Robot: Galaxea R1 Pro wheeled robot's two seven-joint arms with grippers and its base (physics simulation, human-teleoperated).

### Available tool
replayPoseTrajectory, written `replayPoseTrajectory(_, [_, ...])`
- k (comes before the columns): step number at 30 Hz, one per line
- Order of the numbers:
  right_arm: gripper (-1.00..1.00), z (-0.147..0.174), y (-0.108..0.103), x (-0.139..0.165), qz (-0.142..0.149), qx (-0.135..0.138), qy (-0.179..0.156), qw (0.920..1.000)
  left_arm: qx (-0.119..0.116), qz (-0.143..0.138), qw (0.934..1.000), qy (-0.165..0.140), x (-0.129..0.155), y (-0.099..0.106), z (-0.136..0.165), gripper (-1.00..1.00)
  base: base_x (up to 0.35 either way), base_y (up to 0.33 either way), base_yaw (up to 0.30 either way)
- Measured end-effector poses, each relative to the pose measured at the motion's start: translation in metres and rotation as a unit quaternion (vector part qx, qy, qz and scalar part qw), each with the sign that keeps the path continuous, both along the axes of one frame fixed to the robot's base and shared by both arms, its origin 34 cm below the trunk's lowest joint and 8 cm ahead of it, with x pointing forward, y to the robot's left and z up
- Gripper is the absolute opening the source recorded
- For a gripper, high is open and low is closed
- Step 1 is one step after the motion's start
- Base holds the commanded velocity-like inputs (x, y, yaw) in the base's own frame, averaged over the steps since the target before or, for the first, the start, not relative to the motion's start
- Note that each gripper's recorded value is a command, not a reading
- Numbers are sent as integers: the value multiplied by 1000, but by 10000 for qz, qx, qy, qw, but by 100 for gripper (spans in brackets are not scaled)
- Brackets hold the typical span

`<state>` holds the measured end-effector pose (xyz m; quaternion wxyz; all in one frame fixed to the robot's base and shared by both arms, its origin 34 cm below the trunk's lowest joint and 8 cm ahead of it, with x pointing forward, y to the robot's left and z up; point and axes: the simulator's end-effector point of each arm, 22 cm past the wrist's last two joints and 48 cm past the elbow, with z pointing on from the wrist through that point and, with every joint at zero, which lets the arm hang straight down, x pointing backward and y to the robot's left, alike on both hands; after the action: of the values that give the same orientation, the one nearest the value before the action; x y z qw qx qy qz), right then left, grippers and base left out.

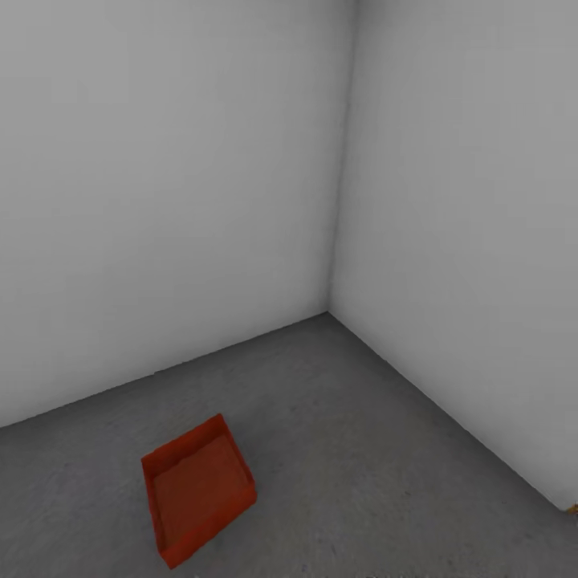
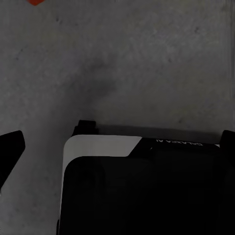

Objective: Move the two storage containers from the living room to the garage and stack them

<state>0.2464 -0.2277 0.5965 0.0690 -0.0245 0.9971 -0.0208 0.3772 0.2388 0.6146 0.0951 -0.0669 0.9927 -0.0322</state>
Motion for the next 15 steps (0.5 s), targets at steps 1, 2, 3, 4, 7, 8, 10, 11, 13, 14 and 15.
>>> replayPoseTrajectory(1, [100,0,0,0,0,-1,0,10000,0,0,10000,0,0,0,0,100,0,0,-259])
replayPoseTrajectory(2, [100,0,0,0,0,-2,0,10000,0,0,10000,0,0,0,0,100,0,0,-259])
replayPoseTrajectory(3, [100,0,0,0,0,-3,0,10000,0,0,10000,0,0,0,0,100,0,0,-259])
replayPoseTrajectory(4, [100,0,-1,0,0,-3,1,10000,0,0,10000,0,0,0,0,100,0,0,-259])
replayPoseTrajectory(7, [100,0,0,0,0,-3,1,10000,0,0,10000,0,0,0,0,100,0,0,-259])
replayPoseTrajectory(8, [100,0,-1,0,0,-3,1,10000,0,0,10000,0,0,0,0,100,0,0,-259])
replayPoseTrajectory(10, [100,0,-1,0,0,-5,0,10000,0,0,10000,-1,0,0,0,100,0,0,-250])
replayPoseTrajectory(11, [100,0,-1,0,1,-4,-1,10000,0,0,10000,-2,0,0,0,100,0,0,-168])
replayPoseTrajectory(13, [100,0,-2,0,-14,-17,0,10000,0,1,10000,-3,0,0,0,100,0,0,-52])
replayPoseTrajectory(14, [100,0,-4,0,-27,-29,0,10000,0,1,10000,-3,0,0,0,100,0,0,-23])
replayPoseTrajectory(15, [100,0,-4,0,-32,-31,0,10000,-1,1,10000,-4,0,0,0,100,0,0,-18])
